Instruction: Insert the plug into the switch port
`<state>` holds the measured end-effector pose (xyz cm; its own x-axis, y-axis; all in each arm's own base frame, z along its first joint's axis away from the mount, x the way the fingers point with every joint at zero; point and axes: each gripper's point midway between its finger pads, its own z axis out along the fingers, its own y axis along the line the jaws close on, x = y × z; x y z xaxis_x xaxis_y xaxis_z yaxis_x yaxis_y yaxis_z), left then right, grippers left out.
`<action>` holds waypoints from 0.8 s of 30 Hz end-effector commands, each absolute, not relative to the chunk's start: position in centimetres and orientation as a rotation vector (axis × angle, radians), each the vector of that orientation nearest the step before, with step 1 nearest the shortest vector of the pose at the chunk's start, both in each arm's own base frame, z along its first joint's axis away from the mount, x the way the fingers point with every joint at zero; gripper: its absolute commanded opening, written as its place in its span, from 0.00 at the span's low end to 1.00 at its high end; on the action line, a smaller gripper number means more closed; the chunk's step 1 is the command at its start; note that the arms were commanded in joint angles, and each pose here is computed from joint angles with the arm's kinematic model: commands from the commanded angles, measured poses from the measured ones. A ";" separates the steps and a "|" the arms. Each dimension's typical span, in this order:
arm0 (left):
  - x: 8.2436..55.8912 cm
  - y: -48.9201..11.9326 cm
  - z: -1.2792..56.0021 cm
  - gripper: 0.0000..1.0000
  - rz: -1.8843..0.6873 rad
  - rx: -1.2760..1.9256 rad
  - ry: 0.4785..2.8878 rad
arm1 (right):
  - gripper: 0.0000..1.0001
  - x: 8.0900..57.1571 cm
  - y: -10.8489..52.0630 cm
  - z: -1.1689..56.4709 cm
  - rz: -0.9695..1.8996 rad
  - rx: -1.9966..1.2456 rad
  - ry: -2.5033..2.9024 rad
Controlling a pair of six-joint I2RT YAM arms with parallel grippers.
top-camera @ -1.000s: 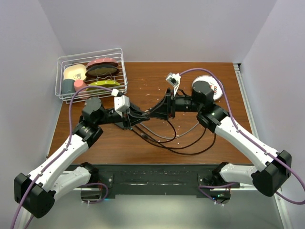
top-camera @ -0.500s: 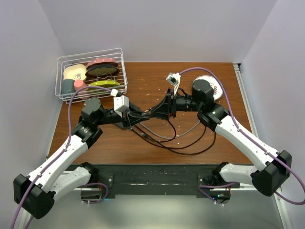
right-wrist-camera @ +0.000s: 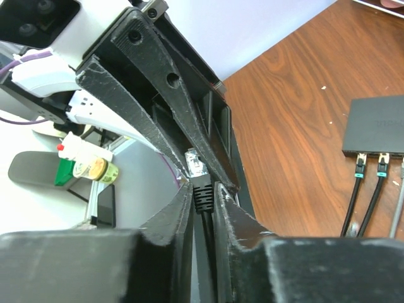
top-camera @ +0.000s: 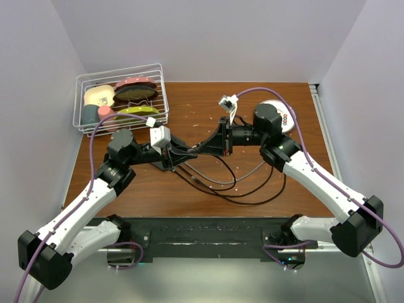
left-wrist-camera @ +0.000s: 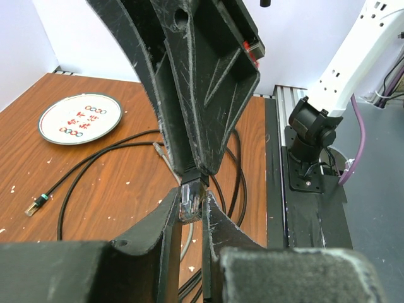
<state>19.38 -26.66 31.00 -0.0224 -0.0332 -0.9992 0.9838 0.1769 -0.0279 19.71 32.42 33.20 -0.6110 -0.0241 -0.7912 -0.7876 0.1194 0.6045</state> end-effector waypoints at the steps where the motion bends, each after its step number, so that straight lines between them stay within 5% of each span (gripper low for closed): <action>1: 19.7 -26.6 33.3 0.00 -1.058 1.048 1.209 | 0.06 19.1 32.6 34.8 1.601 -0.819 1.707; 11: 20.7 -26.3 33.1 0.00 -1.013 1.003 1.246 | 0.00 19.3 32.3 34.9 1.574 -0.809 1.706; 15: 21.5 -26.0 33.0 0.11 -0.977 0.969 1.269 | 0.00 19.5 32.1 34.7 1.561 -0.801 1.710; 22: 21.7 -26.0 32.9 0.00 -0.974 0.962 1.279 | 0.00 19.5 32.2 34.6 1.571 -0.798 1.716; 24: 21.7 -26.0 32.8 0.00 -0.974 0.963 1.281 | 0.16 19.5 32.3 34.3 1.585 -0.804 1.727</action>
